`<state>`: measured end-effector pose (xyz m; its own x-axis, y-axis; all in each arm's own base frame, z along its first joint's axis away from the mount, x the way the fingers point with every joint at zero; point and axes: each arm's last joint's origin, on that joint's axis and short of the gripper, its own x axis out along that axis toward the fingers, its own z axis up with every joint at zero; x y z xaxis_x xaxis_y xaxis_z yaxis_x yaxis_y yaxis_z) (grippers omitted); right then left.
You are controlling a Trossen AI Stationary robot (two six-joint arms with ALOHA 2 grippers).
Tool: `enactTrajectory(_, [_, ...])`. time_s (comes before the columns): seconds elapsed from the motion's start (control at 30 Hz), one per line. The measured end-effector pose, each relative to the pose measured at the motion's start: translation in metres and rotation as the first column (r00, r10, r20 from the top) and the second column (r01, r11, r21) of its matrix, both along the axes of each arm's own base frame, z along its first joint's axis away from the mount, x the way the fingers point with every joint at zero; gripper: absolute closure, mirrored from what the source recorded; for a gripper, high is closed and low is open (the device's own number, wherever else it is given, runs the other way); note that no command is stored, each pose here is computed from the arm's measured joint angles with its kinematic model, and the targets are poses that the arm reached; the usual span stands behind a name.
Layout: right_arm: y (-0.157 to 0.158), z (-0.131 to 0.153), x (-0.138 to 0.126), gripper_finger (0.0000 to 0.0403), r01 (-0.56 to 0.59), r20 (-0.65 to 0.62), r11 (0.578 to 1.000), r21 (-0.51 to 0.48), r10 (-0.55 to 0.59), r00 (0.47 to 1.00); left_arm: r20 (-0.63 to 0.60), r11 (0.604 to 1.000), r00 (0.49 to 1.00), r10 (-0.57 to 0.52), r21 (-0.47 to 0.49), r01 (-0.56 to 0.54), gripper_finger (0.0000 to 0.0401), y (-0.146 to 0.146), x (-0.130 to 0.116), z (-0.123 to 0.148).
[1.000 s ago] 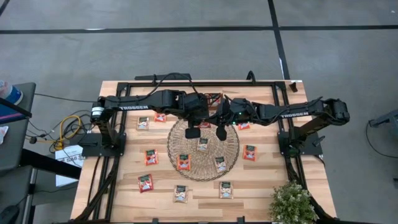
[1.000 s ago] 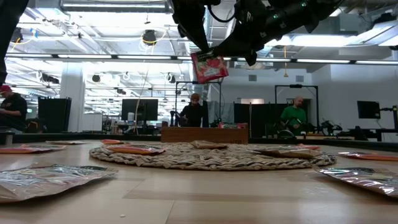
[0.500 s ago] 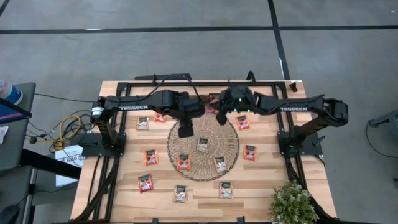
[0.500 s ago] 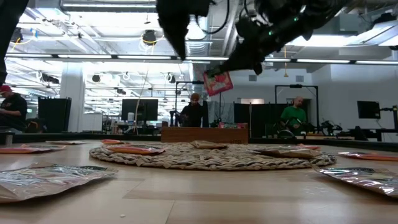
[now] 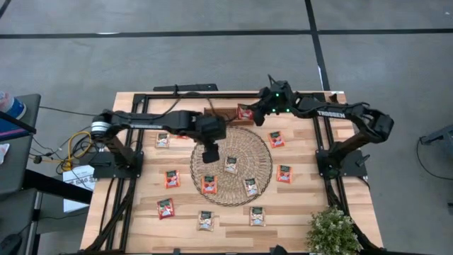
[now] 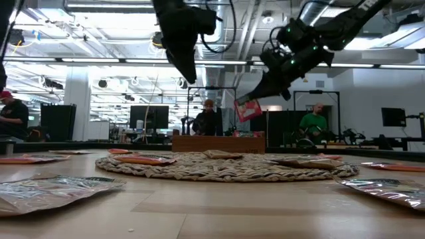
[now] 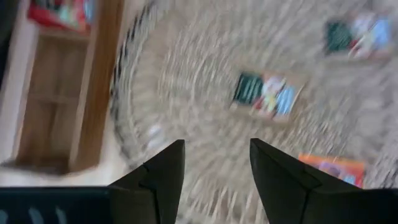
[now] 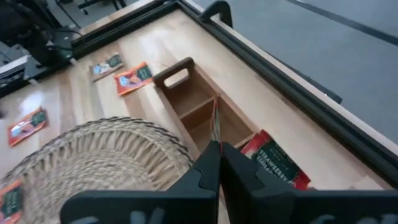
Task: Pick & Place Tea
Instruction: Put the red tea bag into the right section of the wooden organizer
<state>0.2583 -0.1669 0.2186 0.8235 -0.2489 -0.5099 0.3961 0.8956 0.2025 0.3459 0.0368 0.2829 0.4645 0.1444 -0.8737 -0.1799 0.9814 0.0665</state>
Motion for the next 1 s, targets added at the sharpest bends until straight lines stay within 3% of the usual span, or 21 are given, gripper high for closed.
enactTrajectory(0.17, [-0.006,-0.01,0.009,0.0403,-0.008,0.027,1.0,-0.008,0.008,1.0,0.194,0.998,0.979,0.059,-0.044,-0.051,0.0227,0.005,-0.032,-0.002])
enactTrajectory(0.47, [-0.02,-0.03,0.01,0.0403,0.033,-0.006,0.999,0.008,-0.033,0.999,0.555,0.987,0.818,0.15,-0.135,-0.089,0.0227,0.004,-0.095,0.001])
enactTrajectory(0.73, [-0.033,-0.03,0.001,0.0403,0.074,-0.01,0.997,0.001,-0.074,0.997,0.694,0.976,0.695,0.187,-0.212,-0.05,0.0227,-0.003,-0.131,-0.022])
enactTrajectory(1.0, [-0.029,-0.044,0.009,0.0403,0.047,-0.039,0.999,0.023,-0.046,0.998,0.722,0.969,0.652,0.233,-0.228,-0.093,0.0227,-0.004,-0.154,-0.035])
